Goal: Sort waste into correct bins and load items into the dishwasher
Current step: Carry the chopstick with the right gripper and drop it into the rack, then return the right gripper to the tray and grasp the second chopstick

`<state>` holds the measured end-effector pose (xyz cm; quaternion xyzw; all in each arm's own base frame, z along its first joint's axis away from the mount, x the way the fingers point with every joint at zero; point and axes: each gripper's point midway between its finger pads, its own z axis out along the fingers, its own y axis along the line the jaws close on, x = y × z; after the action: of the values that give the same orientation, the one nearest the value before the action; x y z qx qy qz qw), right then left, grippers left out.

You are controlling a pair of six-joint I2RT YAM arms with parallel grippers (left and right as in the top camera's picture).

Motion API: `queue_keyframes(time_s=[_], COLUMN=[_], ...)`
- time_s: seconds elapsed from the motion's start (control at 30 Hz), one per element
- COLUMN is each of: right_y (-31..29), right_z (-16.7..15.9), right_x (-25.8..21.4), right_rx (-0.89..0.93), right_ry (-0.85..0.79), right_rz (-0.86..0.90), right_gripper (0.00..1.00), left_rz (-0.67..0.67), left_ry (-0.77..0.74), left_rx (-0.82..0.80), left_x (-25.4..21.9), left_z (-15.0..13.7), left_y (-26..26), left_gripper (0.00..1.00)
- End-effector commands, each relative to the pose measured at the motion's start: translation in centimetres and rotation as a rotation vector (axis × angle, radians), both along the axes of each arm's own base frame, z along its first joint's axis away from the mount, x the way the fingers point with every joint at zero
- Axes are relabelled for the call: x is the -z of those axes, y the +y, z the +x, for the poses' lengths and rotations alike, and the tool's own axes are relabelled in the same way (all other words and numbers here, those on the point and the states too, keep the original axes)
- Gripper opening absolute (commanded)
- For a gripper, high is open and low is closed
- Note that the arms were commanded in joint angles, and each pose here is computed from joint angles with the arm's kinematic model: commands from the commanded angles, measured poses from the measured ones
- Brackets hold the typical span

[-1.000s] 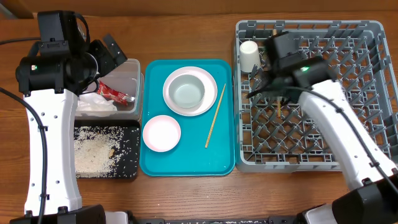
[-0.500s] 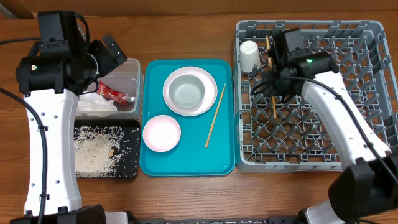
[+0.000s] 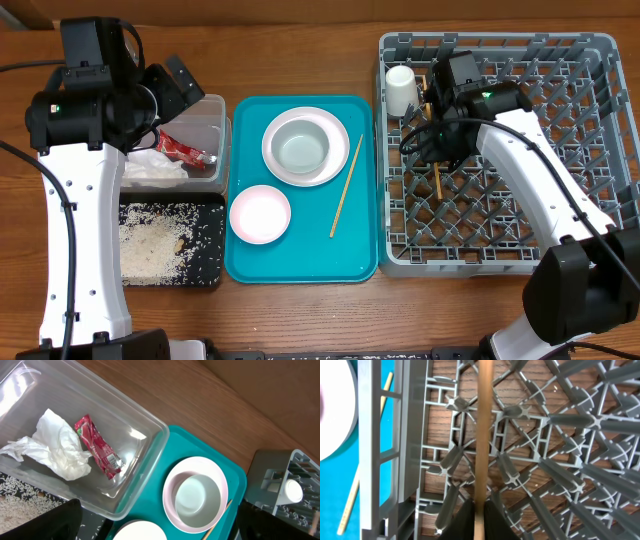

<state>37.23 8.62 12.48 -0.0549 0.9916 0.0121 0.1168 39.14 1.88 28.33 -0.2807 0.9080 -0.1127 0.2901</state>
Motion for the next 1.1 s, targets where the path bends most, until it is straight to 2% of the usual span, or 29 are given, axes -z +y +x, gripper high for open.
queue_keyframes(time_s=[0.0, 0.27, 0.33, 0.37, 0.5, 0.63, 0.7, 0.93, 1.0, 1.07], right_y=[0.1, 0.1, 0.4, 0.8, 4.6, 8.4, 9.8, 13.3, 14.6, 15.9], right_z=[0.0, -0.1, 0.2, 0.3, 0.3, 0.1, -0.1, -1.7, -2.3, -3.1], right_x=[0.1, 0.1, 0.0, 0.0, -0.7, -1.6, -1.7, -1.1, -1.1, -1.1], right_rx=[-0.002, 0.007, 0.044, 0.069, 0.217, 0.226, 0.212, 0.262, 0.279, 0.297], right_ry=[0.002, 0.005, -0.003, -0.004, 0.046, 0.074, 0.068, 0.033, 0.018, 0.022], right_rz=[0.006, 0.009, 0.033, 0.062, 0.313, 0.454, 0.458, 0.358, 0.344, 0.348], right_gripper=[0.1, 0.11, 0.17, 0.2, 0.21, 0.24, 0.26, 0.27, 0.16, 0.15], left_rz=[0.005, 0.005, 0.005, 0.005, 0.006, 0.006, 0.005, 0.005, 0.006, 0.005], left_ry=[-0.035, -0.035, -0.035, -0.035, -0.035, -0.035, -0.035, -0.035, -0.035, -0.035], left_rx=[0.013, 0.013, 0.013, 0.013, 0.013, 0.013, 0.013, 0.013, 0.013, 0.013], left_x=[-1.2, -1.2, -1.2, -1.2, -1.2, -1.2, -1.2, -1.2, -1.2, -1.2], left_z=[0.0, 0.0, 0.0, 0.0, 0.0, 0.0, 0.0, 0.0, 0.0, 0.0], left_y=[-0.1, -0.1, -0.1, -0.1, 0.0, 0.0, -0.1, -0.1, 0.0, -0.1], left_gripper=[1.0, 1.0, 1.0, 1.0, 1.0, 1.0, 1.0, 1.0, 1.0, 1.0])
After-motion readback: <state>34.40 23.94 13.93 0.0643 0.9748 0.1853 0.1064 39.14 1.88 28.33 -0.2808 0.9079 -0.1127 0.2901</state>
